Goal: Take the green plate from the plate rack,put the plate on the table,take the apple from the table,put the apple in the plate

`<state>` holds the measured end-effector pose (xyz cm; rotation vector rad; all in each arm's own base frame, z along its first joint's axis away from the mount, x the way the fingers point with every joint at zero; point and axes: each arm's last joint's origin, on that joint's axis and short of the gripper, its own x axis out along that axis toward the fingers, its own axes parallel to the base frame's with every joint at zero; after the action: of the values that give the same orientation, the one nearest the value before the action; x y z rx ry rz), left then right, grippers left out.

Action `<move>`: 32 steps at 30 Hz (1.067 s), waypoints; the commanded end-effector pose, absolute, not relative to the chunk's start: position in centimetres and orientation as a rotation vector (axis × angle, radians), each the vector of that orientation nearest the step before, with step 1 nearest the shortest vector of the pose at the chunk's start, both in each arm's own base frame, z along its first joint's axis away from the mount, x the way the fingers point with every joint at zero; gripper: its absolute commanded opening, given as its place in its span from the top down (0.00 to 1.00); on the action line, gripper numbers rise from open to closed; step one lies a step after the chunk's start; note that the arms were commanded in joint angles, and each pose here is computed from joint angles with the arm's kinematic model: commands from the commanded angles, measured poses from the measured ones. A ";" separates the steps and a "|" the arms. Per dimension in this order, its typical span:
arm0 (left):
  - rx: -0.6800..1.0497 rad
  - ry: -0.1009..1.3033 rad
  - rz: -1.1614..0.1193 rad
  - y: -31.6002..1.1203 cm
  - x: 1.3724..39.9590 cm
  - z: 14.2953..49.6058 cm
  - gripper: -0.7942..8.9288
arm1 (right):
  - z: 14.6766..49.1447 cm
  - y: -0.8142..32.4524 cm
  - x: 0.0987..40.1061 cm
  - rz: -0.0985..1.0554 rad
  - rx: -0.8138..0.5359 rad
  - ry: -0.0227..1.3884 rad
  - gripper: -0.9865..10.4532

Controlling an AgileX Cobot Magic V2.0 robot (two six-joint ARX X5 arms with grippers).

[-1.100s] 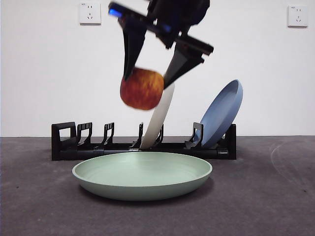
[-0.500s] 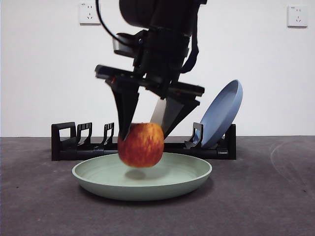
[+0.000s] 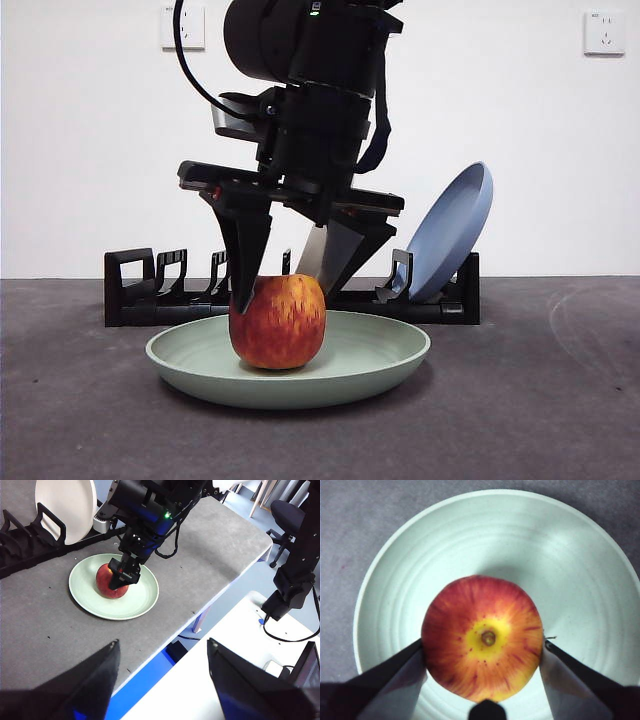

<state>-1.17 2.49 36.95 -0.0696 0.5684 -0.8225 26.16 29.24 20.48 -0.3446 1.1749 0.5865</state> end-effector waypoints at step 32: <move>-0.087 0.489 -0.756 2.4 -0.8 37.4 0.62 | 37.8 24.8 22.1 0.714 -0.298 0.889 0.39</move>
<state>-0.90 2.49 37.31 -0.0826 0.5078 -0.7536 22.73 25.39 36.92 -0.2867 0.9137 0.6942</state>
